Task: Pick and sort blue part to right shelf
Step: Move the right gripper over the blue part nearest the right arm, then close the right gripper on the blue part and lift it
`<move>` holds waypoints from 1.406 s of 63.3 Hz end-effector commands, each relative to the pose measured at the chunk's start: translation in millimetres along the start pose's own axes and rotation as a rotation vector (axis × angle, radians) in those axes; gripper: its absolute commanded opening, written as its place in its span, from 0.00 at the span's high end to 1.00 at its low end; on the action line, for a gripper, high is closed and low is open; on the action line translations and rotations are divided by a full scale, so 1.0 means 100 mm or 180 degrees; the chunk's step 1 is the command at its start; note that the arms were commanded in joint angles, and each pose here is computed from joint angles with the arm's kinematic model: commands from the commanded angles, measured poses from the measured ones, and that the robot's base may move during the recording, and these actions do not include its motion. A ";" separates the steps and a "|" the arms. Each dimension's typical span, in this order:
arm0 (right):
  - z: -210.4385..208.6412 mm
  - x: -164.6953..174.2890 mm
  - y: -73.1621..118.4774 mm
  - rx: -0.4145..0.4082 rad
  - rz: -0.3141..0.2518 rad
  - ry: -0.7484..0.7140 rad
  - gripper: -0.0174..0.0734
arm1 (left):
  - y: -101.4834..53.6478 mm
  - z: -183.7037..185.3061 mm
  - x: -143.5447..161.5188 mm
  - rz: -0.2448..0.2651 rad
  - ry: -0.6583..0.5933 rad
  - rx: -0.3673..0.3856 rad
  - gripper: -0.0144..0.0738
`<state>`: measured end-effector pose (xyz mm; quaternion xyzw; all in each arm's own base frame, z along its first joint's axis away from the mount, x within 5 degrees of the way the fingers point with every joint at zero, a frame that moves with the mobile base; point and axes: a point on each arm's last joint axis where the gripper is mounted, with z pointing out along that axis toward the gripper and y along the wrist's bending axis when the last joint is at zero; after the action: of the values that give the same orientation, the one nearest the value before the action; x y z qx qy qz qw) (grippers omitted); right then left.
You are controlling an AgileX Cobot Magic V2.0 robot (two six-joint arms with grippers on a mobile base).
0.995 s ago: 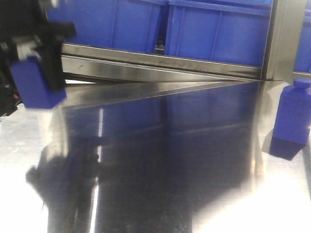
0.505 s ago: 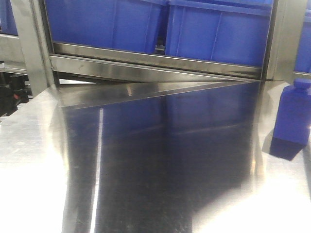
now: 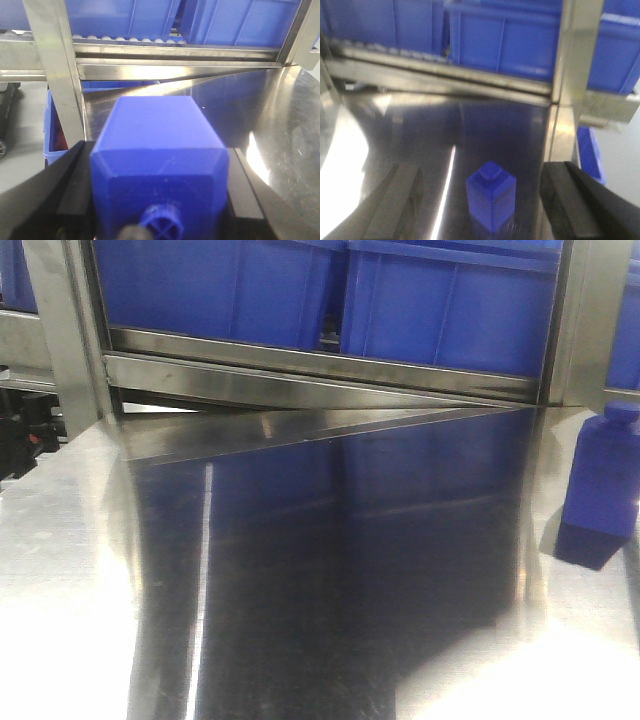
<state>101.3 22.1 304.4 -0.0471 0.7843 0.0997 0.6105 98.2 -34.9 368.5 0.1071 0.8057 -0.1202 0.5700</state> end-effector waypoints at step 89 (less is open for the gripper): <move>2.30 -0.05 -0.13 0.1328 0.1719 0.2833 0.17 | -0.03 -0.03 -0.15 -0.0031 -0.0353 0.0078 0.47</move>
<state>318.4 58.9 238.3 0.2400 0.9599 0.0523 0.1350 98.1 -35.2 368.5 0.1061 0.8059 -0.1231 0.5694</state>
